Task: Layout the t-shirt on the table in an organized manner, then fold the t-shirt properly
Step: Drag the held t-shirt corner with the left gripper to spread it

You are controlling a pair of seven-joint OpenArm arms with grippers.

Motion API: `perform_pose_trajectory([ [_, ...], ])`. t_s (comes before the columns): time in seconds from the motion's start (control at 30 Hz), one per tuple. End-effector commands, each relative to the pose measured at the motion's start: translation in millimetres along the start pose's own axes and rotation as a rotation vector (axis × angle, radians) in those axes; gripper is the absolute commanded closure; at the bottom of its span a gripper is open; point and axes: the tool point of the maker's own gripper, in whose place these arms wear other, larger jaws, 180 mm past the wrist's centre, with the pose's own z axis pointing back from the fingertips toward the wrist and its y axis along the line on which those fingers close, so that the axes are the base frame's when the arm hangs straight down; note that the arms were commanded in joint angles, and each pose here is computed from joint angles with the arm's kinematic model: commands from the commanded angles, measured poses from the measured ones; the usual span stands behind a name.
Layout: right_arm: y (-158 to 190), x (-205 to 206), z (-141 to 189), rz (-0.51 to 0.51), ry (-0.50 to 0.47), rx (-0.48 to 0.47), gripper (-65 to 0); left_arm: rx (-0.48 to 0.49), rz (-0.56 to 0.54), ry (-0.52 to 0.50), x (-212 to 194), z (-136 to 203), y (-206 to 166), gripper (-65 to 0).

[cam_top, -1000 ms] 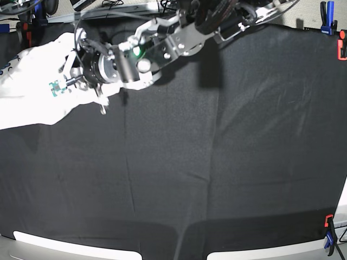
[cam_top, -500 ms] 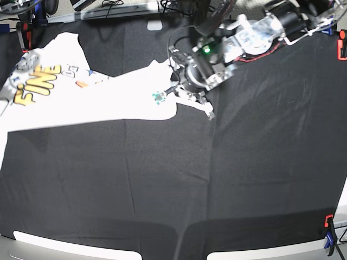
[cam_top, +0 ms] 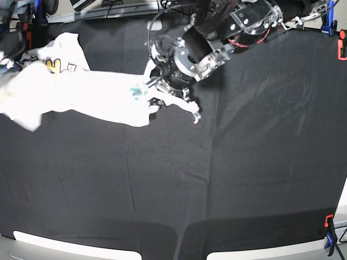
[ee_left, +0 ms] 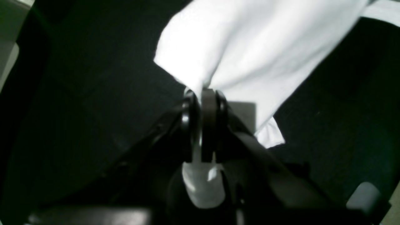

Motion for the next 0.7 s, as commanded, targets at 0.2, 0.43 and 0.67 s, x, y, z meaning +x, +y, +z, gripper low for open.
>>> perform_pose_trajectory([
  [0.2,17.9,-0.3,1.8,-0.065,-0.049,0.062,0.0,0.253,-0.107,0.043,-24.2,11.7,61.8,0.0],
  [0.43,28.1,-4.8,1.2,-0.101,-0.053,0.088,0.0,0.253,-0.028,0.108,-57.9,18.0,76.0,0.0],
  [0.67,49.9,-2.6,-8.3,-0.091,-0.051,0.167,0.0,0.071,0.060,0.049,-37.6,9.4,26.3,0.0],
])
